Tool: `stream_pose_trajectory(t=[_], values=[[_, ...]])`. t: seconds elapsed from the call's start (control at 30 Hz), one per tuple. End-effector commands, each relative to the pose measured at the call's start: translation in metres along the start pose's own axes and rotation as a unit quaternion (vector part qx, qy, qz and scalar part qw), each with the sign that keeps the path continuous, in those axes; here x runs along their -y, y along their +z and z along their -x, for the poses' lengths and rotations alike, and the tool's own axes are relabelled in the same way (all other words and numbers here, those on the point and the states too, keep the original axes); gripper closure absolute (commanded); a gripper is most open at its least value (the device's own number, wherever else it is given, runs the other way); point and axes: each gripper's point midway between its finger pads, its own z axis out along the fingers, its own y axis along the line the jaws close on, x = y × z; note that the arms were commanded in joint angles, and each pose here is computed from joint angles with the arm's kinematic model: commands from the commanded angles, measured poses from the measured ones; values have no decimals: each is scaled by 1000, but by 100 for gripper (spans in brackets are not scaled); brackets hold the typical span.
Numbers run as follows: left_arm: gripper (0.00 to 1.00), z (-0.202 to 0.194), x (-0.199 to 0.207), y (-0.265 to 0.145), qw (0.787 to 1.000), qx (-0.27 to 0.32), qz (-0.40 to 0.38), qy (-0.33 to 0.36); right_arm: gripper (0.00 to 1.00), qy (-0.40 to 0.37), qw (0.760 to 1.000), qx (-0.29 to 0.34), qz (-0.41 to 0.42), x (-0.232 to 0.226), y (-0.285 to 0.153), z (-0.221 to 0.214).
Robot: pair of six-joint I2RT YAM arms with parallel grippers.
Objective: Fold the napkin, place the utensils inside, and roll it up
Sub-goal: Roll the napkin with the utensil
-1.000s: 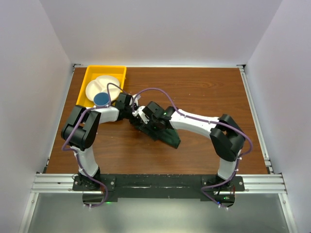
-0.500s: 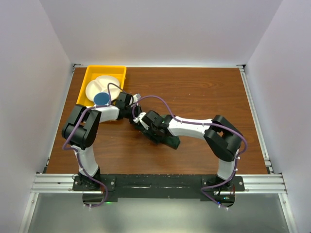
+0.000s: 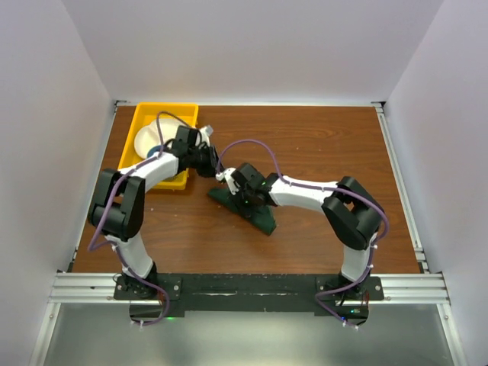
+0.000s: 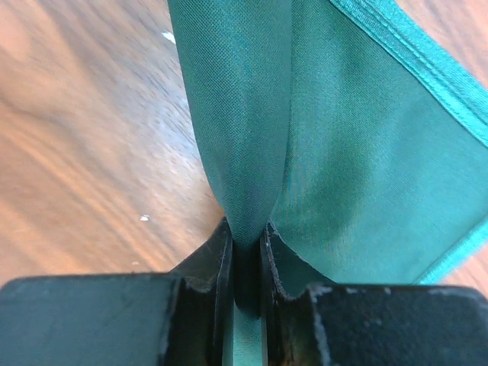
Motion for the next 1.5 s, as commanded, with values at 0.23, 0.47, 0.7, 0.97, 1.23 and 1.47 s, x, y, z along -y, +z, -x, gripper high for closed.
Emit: stream_pose_trajectory(t=[0.23, 0.47, 0.7, 0.97, 1.23, 1.47], values=[[78, 43, 44, -40, 995, 77, -47, 30, 93, 211, 912, -67, 345, -37, 0, -28], [79, 3, 56, -20, 996, 39, -71, 26, 93, 316, 862, -104, 382, -8, 11, -42], [81, -33, 56, 1, 997, 14, -75, 22, 92, 354, 850, -119, 371, 13, 16, -46], [83, -40, 21, 24, 999, 9, -42, 27, 84, 353, 860, -112, 350, 18, 10, -40], [86, -45, -13, 42, 999, -4, -4, 40, 62, 324, 899, -84, 283, 35, -17, -22], [86, -51, -19, 44, 999, -9, 1, 39, 50, 274, 939, -91, 185, 52, -58, -28]])
